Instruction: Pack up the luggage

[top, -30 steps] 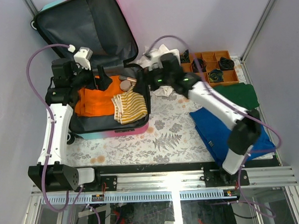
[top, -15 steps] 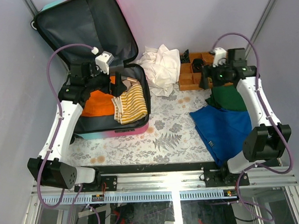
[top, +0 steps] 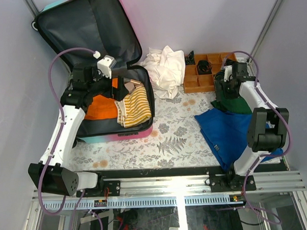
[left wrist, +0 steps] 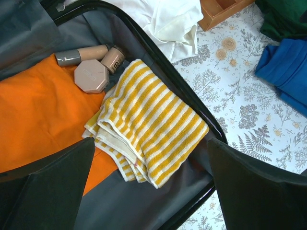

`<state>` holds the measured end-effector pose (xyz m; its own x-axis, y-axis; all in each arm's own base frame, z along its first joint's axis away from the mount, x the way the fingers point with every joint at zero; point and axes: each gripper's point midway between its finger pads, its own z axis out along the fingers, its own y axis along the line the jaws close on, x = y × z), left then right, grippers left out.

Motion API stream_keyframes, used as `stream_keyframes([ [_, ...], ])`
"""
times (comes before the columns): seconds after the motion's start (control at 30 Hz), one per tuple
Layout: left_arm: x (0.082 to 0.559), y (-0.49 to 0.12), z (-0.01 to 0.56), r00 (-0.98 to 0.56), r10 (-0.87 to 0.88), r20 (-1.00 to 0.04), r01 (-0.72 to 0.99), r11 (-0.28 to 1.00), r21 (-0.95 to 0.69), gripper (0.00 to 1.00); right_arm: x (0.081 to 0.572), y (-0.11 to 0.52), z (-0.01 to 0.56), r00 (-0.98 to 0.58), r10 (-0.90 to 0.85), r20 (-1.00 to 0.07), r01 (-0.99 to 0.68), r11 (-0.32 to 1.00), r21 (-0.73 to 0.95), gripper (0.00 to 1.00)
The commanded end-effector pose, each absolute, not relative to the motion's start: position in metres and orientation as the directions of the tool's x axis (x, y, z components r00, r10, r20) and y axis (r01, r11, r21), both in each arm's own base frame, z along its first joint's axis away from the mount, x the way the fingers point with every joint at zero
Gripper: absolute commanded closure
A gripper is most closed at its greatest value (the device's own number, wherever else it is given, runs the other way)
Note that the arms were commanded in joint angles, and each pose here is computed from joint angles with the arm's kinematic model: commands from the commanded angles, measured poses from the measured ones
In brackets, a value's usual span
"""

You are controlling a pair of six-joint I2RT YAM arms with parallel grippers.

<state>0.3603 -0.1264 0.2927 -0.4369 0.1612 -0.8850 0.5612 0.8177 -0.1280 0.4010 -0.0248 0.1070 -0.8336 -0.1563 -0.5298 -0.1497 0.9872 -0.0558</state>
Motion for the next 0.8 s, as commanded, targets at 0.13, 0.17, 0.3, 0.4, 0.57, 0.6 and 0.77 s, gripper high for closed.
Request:
stream_keyframes([
  [0.13,0.364,-0.123,0.309,-0.355,0.158,-0.922,0.558,0.826,-0.073,0.00,0.430,-0.028,0.072,-0.834,-0.113,-0.541,-0.074,0.993,-0.092,0.03],
  [0.17,0.364,-0.123,0.308,-0.356,0.159,-0.921,0.559,0.826,-0.074,0.00,0.431,-0.026,0.069,-0.837,-0.116,-0.535,-0.079,0.993,-0.092,0.02],
  [0.3,0.365,-0.123,0.305,-0.356,0.163,-0.920,0.558,0.827,-0.070,0.00,0.428,-0.014,0.051,-0.856,-0.134,-0.500,-0.097,0.990,-0.098,0.00],
  [0.4,0.366,-0.124,0.304,-0.357,0.160,-0.920,0.560,0.826,-0.073,0.00,0.424,-0.011,0.037,-0.869,-0.148,-0.471,-0.104,0.987,-0.119,0.00],
  [0.57,0.367,-0.125,0.306,-0.355,0.153,-0.922,0.561,0.824,-0.080,0.00,0.420,-0.023,0.013,-0.896,-0.165,-0.413,-0.098,0.979,-0.179,0.06],
  [0.6,0.367,-0.125,0.307,-0.353,0.152,-0.923,0.561,0.824,-0.079,0.00,0.419,-0.025,0.009,-0.901,-0.165,-0.402,-0.095,0.978,-0.187,0.10],
  [0.77,0.366,-0.124,0.309,-0.346,0.153,-0.926,0.559,0.826,-0.073,0.00,0.425,-0.030,0.013,-0.902,-0.137,-0.408,-0.065,0.980,-0.187,0.54],
])
